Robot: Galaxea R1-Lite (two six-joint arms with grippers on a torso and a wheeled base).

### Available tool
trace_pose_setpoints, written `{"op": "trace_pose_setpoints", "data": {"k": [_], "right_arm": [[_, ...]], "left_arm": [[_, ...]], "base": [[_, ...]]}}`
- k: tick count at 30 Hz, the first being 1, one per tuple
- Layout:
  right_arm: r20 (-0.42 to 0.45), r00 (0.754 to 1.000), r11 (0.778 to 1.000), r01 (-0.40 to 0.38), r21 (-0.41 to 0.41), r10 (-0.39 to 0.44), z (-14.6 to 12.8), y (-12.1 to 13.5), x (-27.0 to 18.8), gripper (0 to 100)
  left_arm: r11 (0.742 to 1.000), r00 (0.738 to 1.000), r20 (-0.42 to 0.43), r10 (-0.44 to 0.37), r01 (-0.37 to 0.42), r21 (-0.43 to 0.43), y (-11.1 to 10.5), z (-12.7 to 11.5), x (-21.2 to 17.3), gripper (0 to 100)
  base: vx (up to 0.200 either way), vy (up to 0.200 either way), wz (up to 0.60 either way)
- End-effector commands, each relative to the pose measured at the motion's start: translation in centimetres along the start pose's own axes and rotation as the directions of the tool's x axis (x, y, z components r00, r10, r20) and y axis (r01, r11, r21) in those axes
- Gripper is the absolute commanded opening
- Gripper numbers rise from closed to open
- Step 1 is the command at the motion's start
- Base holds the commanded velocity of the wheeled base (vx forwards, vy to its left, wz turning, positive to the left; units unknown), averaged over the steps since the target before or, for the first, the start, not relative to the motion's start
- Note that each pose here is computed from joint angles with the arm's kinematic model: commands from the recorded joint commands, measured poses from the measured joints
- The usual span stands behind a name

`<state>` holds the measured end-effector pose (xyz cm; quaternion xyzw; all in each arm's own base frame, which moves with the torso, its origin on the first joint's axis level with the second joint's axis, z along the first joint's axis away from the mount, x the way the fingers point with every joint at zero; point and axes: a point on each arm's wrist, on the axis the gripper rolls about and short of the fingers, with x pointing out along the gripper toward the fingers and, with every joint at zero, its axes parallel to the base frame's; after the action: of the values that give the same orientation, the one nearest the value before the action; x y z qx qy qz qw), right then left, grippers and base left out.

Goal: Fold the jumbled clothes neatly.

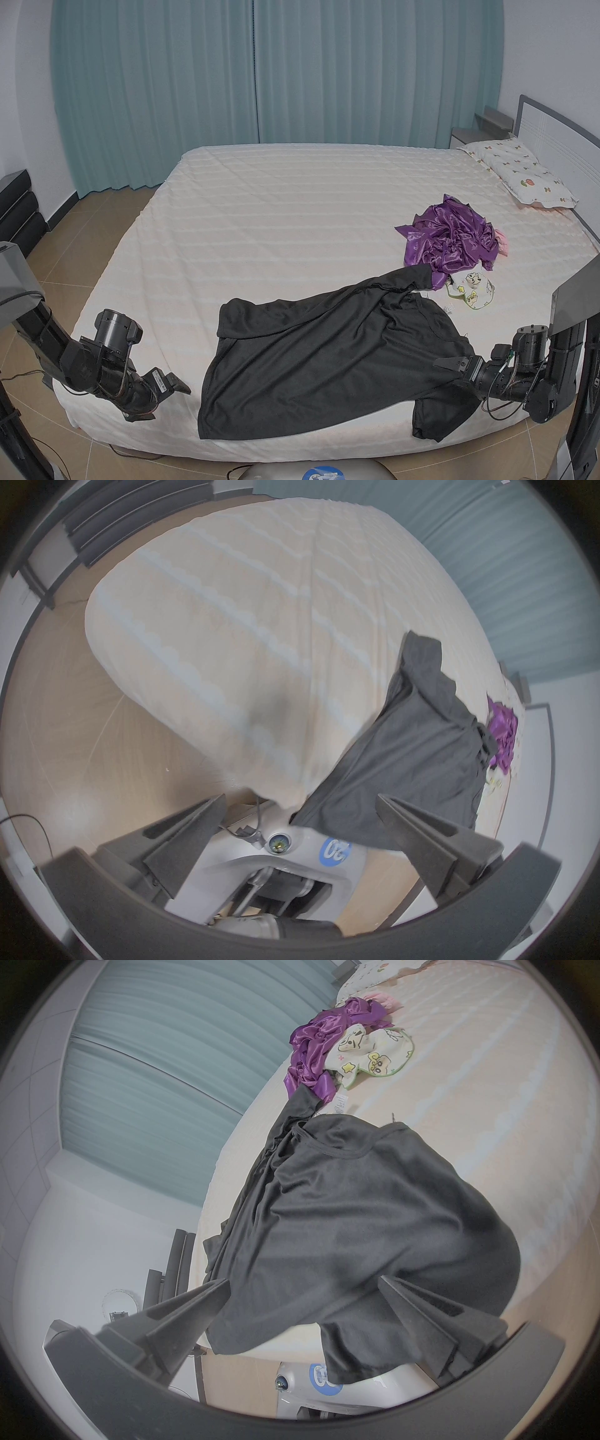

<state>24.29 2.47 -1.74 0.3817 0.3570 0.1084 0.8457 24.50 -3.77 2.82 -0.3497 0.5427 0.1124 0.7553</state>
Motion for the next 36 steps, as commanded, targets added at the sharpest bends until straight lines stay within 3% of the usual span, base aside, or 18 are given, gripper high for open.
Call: {"op": "trace_pose_setpoints", "data": {"k": [1,10,14,21,22,23,28,36], "right_arm": [[0.003,1.000,1.000,-0.008,-0.006,0.008,0.0,0.1,0.0,100],[0.003,1.000,1.000,-0.008,-0.006,0.008,0.0,0.1,0.0,100],[0.003,1.000,1.000,-0.008,-0.006,0.008,0.0,0.1,0.0,100],[-0.003,1.000,1.000,-0.010,-0.008,0.010,-0.2,0.2,0.1,100],[-0.002,1.000,1.000,-0.011,-0.009,0.011,-0.2,0.3,0.1,100],[-0.009,1.000,1.000,-0.009,-0.010,0.008,-0.3,0.3,0.0,100],[-0.022,1.000,1.000,-0.014,-0.016,0.013,-0.6,0.5,0.1,100],[-0.026,1.000,1.000,-0.013,-0.018,0.013,-0.7,0.5,0.1,100]], "left_arm": [[0.999,0.999,0.031,-0.036,0.037,-0.035,-1.0,0.8,-0.2,100],[0.998,0.998,0.032,-0.047,0.048,-0.032,-1.4,0.9,-0.1,100],[0.997,0.996,0.044,-0.080,0.080,-0.008,-2.7,1.0,-0.2,100],[0.990,0.985,0.100,-0.138,0.138,0.008,-6.2,3.5,1.3,100],[0.990,0.983,0.116,-0.141,0.140,0.015,-7.0,4.1,2.0,100],[0.986,0.973,0.159,-0.169,0.166,0.030,-9.4,6.4,4.2,100],[0.980,0.961,0.194,-0.198,0.191,0.052,-12.9,8.6,6.7,100],[0.982,0.947,0.259,-0.188,0.178,0.064,-15.4,10.7,10.6,100]], "base": [[0.000,0.000,0.00],[0.000,0.000,0.00],[0.000,0.000,0.00],[0.000,0.000,0.00],[0.000,0.000,0.00],[0.000,0.000,0.00],[0.000,0.000,0.00],[0.000,0.000,0.00]]}}
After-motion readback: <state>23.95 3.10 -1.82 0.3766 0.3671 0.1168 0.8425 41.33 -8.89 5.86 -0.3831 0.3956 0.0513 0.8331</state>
